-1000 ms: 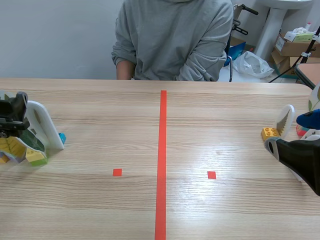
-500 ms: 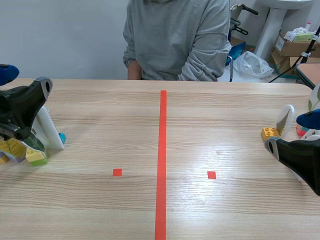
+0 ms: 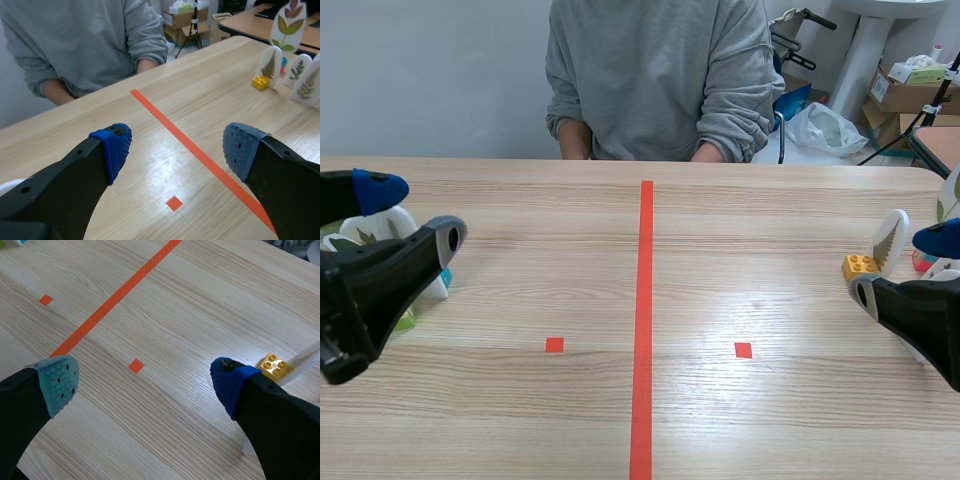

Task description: Do the leaf sorting experiment

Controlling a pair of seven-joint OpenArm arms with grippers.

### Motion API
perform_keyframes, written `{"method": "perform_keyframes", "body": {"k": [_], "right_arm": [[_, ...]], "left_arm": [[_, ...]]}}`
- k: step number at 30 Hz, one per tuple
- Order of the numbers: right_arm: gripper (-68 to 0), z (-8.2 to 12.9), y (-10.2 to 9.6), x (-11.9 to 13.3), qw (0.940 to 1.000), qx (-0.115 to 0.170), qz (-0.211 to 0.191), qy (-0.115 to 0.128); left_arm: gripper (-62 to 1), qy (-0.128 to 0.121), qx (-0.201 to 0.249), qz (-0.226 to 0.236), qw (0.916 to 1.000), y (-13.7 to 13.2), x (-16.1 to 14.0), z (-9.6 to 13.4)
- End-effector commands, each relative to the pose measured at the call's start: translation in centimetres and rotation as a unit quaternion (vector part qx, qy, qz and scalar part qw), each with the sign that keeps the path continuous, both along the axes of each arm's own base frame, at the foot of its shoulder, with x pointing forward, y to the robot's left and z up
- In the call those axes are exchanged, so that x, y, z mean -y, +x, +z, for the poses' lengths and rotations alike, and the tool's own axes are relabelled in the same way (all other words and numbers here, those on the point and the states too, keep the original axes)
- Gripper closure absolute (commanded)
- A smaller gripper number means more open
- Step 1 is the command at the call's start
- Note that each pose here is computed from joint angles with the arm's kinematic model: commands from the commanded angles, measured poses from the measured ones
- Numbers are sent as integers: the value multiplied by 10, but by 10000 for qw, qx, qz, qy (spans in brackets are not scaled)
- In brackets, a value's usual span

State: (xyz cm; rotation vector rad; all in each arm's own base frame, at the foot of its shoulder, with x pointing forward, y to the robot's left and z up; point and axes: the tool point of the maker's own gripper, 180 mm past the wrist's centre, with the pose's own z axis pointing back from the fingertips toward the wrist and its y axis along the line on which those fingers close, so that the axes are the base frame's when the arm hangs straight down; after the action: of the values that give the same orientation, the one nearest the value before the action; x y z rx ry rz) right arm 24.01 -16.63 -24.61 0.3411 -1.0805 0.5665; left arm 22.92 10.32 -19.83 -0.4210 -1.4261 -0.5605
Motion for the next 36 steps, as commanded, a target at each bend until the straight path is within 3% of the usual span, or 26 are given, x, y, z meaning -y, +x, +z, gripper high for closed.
{"method": "perform_keyframes", "body": {"k": [1,11,16,24,36], "right_arm": [[-534,12,4,-2,9997,198,73,77],[-534,11,4,-2,9998,188,74,71],[-534,10,4,-2,9998,167,81,43],[-534,11,4,-2,9998,168,81,45],[-534,11,4,-2,9998,169,80,48]], "left_arm": [[-414,-214,40,-94,9997,-4,6,7],[-430,-168,-324,-283,9989,-16,16,-9],[-438,31,-494,-458,9977,-21,24,-20],[-438,185,-695,-262,9971,-19,19,-30],[-438,173,-772,-244,9966,-22,18,-33]]}}
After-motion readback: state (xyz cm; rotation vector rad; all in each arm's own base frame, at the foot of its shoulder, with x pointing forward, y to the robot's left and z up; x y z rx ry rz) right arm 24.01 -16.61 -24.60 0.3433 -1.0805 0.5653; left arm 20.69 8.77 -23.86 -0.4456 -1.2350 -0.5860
